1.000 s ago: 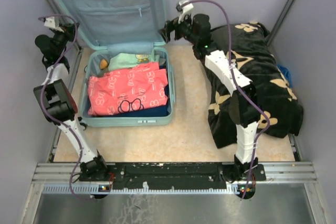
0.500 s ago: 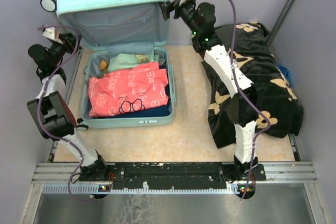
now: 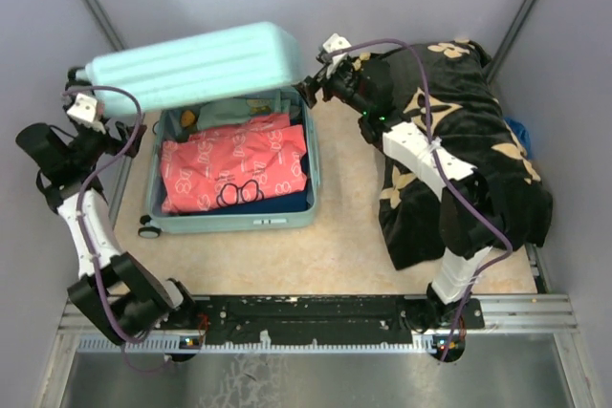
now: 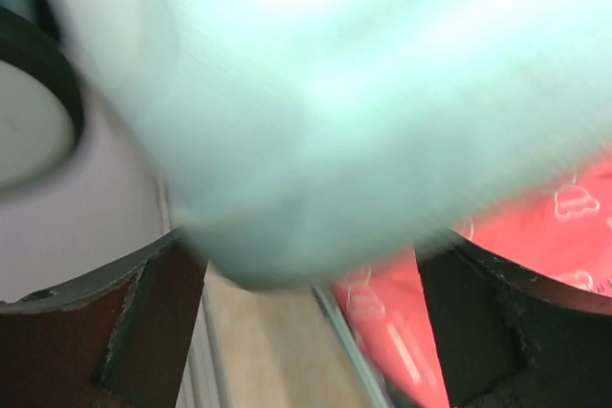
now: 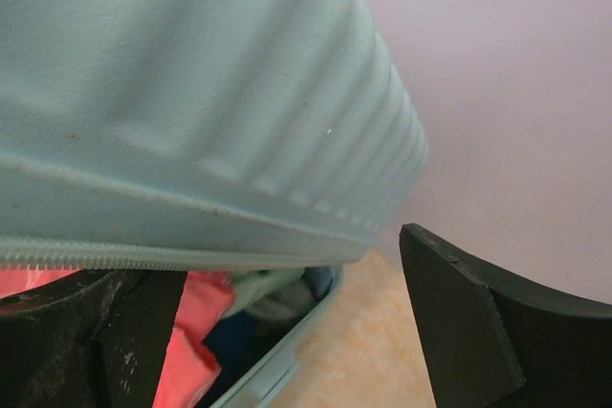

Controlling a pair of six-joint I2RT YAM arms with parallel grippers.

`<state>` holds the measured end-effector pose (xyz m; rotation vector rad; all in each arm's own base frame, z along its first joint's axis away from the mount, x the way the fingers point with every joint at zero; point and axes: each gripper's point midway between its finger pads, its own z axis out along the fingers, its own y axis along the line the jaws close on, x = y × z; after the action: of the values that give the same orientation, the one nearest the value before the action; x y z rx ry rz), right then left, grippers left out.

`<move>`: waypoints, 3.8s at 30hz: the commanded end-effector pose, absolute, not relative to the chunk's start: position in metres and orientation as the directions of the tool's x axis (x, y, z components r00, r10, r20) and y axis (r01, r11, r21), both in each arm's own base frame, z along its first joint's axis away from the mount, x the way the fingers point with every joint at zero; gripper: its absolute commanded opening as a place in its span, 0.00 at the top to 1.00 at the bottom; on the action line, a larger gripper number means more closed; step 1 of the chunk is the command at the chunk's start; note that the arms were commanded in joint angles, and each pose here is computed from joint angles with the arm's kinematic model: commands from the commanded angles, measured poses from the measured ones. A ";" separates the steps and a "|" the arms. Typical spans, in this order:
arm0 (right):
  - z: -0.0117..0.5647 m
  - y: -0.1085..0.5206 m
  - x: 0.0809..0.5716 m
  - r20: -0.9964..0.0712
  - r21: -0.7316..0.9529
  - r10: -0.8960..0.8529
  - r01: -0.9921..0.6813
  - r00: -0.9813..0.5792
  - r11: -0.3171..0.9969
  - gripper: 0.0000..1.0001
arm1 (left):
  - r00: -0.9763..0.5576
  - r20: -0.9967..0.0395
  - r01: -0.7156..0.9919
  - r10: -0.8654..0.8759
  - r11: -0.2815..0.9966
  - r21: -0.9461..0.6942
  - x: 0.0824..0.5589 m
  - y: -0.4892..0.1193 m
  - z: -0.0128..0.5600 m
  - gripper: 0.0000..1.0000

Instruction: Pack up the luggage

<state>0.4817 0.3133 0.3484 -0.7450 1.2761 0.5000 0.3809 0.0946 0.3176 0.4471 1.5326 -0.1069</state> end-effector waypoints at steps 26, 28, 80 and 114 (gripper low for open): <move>0.198 0.231 0.303 -0.932 -0.067 -0.364 -0.980 -0.005 0.187 0.09 | -0.469 -0.764 0.490 0.442 0.850 0.191 0.230 0.066 0.283 0.14; 0.189 0.235 0.300 -0.929 0.004 -0.364 -0.988 -0.061 0.155 0.14 | -0.472 -0.825 0.400 0.310 0.910 0.113 0.260 0.079 0.300 0.19; 0.200 0.277 0.512 -0.971 0.239 0.146 -0.693 -0.191 0.680 0.64 | -0.430 -0.800 0.777 0.418 0.623 -0.092 0.248 -0.051 0.151 0.27; 0.182 0.229 0.351 -0.905 0.348 0.043 -0.677 -0.423 0.648 0.60 | -0.240 -0.970 -0.248 -0.032 0.968 0.029 0.538 0.184 0.309 0.17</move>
<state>0.3686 0.2239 0.1644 -0.4486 1.8932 0.8712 0.5184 0.1377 0.2958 0.0049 1.8882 0.0518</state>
